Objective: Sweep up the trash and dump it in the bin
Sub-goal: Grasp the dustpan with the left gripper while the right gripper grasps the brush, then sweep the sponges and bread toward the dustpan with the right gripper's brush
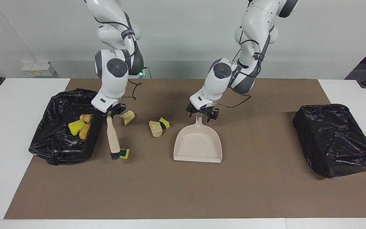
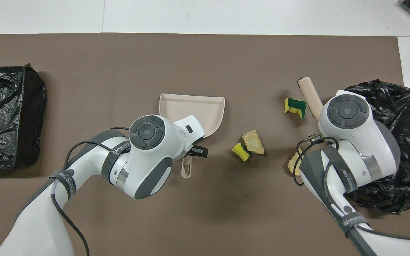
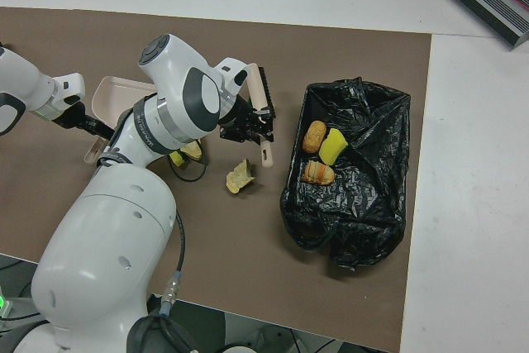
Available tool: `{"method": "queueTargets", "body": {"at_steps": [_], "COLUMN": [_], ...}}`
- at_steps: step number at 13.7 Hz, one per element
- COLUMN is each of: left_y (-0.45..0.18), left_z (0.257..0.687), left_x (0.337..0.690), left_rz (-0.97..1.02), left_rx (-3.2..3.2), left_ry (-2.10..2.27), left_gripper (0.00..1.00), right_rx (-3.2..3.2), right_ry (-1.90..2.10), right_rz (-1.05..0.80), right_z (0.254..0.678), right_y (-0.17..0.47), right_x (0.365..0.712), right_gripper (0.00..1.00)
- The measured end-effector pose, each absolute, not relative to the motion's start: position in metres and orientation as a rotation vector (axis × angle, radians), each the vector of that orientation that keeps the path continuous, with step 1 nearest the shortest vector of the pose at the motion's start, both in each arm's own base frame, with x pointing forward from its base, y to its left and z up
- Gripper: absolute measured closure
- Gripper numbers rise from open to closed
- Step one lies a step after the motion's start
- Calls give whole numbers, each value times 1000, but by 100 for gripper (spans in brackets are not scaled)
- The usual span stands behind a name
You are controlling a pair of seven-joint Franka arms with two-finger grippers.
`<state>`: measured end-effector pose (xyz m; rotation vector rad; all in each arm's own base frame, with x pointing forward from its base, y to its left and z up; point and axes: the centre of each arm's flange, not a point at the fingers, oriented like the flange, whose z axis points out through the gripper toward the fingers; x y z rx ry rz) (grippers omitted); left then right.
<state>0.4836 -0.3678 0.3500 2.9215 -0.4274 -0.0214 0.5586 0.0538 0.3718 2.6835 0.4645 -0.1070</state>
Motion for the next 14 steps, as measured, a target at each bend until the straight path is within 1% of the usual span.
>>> {"method": "queueTargets", "body": {"at_steps": [1, 2, 4, 5, 8, 11, 14], "left_y": [-368, -367, -366, -364, -345, -304, -268], "left_z": [351, 351, 354, 358, 367, 372, 382], "left_x": [483, 483, 486, 490, 506, 531, 542], "left_rz": [-24, -25, 18, 52, 97, 117, 54], "left_rx": [2924, 2929, 2955, 2969, 2968, 2955, 2870], "left_ry": [-431, -438, -492, -529, -707, -951, -1313], "left_gripper": [26, 43, 65, 67, 67, 67, 67], "right_rx": [2662, 2651, 2645, 2640, 2630, 2770, 2898], "right_ry": [488, 502, 519, 531, 597, 562, 489], "right_rz": [-96, -103, -138, -156, -264, -364, -452], "right_z": [359, 346, 330, 326, 323, 325, 329], "right_y": [47, 43, 45, 49, 77, 111, 125], "right_x": [566, 571, 571, 569, 556, 540, 530], "right_gripper": [74, 74, 74, 74, 74, 74, 74]}}
